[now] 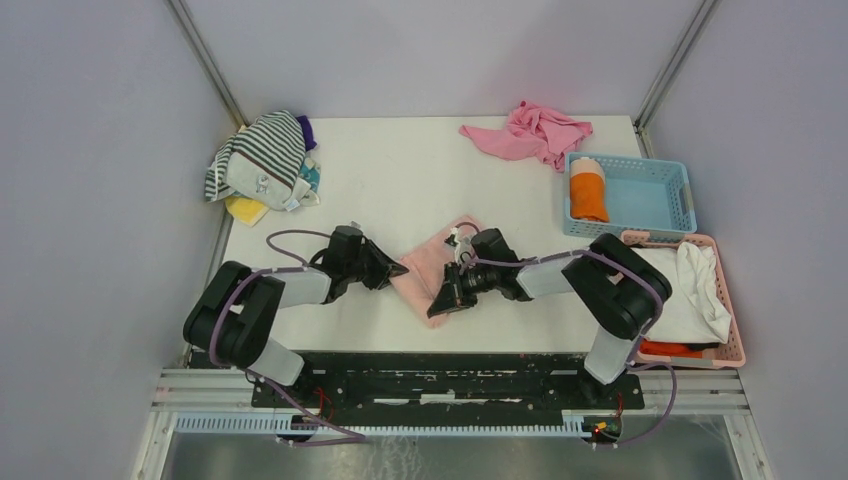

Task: Roll the towels
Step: Roll the towel at the center of the board.

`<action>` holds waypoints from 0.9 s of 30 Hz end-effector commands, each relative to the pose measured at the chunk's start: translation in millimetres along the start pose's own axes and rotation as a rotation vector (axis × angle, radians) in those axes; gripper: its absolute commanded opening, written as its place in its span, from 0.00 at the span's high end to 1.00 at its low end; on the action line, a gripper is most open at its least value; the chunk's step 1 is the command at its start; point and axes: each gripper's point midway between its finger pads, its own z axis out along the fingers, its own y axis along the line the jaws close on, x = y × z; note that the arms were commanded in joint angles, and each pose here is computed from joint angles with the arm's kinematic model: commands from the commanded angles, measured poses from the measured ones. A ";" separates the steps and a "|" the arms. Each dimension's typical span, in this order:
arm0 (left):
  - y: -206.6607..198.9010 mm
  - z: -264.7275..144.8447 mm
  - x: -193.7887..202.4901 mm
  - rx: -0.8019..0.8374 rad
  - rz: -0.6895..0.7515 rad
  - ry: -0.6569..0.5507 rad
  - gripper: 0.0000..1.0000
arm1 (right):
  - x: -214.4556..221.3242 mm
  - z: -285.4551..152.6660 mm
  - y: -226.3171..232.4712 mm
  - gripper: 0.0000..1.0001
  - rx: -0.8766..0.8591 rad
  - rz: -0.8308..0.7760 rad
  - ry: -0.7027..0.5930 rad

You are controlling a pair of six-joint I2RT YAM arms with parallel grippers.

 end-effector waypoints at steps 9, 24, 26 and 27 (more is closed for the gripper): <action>44.2 -25.3 -1.4 -0.245 -0.045 -0.077 0.92 | -9.9 -46.0 5.2 0.56 0.634 -0.472 -0.017; 46.7 -30.2 -3.3 -0.279 -0.116 -0.109 0.92 | -19.7 -7.8 98.0 0.36 0.936 -1.095 -0.157; 47.2 -30.1 -3.6 -0.281 -0.121 -0.111 0.92 | -18.3 4.4 87.1 0.39 0.989 -1.112 -0.144; 47.2 -30.2 -3.5 -0.281 -0.120 -0.112 0.92 | -17.3 9.0 82.7 0.39 1.005 -1.121 -0.141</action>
